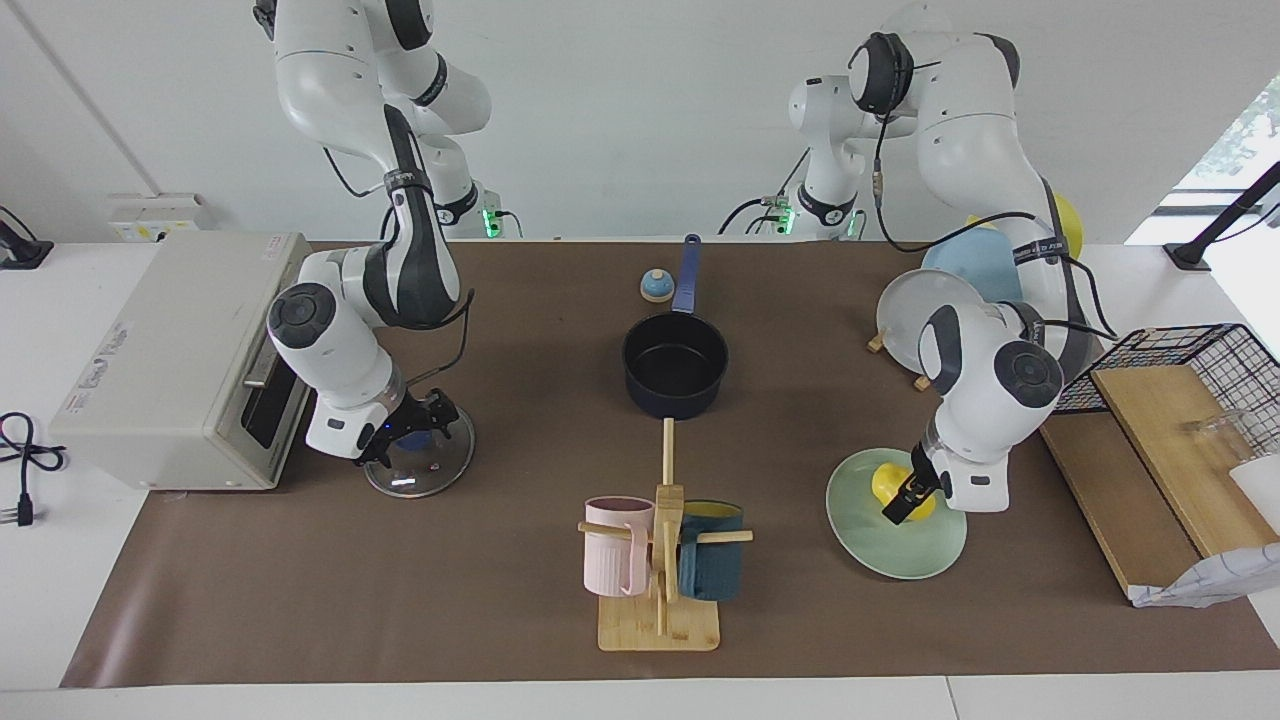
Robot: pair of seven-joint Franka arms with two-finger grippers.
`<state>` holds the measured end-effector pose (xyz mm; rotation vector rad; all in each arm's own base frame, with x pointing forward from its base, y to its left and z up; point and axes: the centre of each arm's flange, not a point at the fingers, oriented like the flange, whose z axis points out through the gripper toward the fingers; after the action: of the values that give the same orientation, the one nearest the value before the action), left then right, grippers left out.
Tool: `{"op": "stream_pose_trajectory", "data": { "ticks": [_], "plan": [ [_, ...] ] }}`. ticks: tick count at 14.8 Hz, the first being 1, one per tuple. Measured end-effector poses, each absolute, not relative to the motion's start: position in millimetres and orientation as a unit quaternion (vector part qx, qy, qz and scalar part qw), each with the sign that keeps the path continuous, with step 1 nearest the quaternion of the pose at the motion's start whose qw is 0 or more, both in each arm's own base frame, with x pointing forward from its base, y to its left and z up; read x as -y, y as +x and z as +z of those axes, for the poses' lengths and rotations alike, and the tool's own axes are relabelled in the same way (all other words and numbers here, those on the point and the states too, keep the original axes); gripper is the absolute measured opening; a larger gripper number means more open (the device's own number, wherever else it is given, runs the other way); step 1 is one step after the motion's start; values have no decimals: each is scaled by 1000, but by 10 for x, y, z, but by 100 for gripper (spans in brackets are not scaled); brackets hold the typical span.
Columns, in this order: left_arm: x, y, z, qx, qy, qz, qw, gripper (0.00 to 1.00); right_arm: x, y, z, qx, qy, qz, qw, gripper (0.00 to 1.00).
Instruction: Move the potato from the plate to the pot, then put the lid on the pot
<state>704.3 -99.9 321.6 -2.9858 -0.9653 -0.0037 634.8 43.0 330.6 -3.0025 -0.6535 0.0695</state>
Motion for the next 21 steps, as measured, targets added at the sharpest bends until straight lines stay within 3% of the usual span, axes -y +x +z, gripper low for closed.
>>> {"op": "stream_pose_trajectory", "data": {
  "ticks": [1,3,4,6,11,13,14,18,20,21],
  "plan": [
    [998,7043,3217,308,-952,-1,2,97,-429,6338,3296,208,-977,26,34,100],
    [998,7041,3217,308,-952,-1,2,78,-423,6318,3286,202,-978,34,35,100],
    [998,7041,3218,308,-952,-2,2,78,-420,6309,3286,201,-978,37,36,100],
    [998,7042,3239,308,-952,-3,1,68,-411,6289,3274,200,-978,44,36,100],
    [1002,7048,3338,307,-952,3,4,68,-382,6234,3202,194,-979,56,33,98],
    [1049,7035,3710,306,-952,3,-2,68,-369,6224,3201,198,-978,58,26,97],
    [1115,6974,3991,303,-953,5,-11,68,-366,6221,3206,199,-978,57,25,91],
    [1835,6417,4945,306,-951,27,-25,68,-364,6214,3222,197,-978,57,24,81],
    [2439,6088,5120,317,-948,28,-25,68,-361,6213,3222,191,-980,57,23,70],
    [2745,5916,5128,319,-947,31,-23,68,-362,6213,3222,190,-980,57,23,70]
  ]
}}
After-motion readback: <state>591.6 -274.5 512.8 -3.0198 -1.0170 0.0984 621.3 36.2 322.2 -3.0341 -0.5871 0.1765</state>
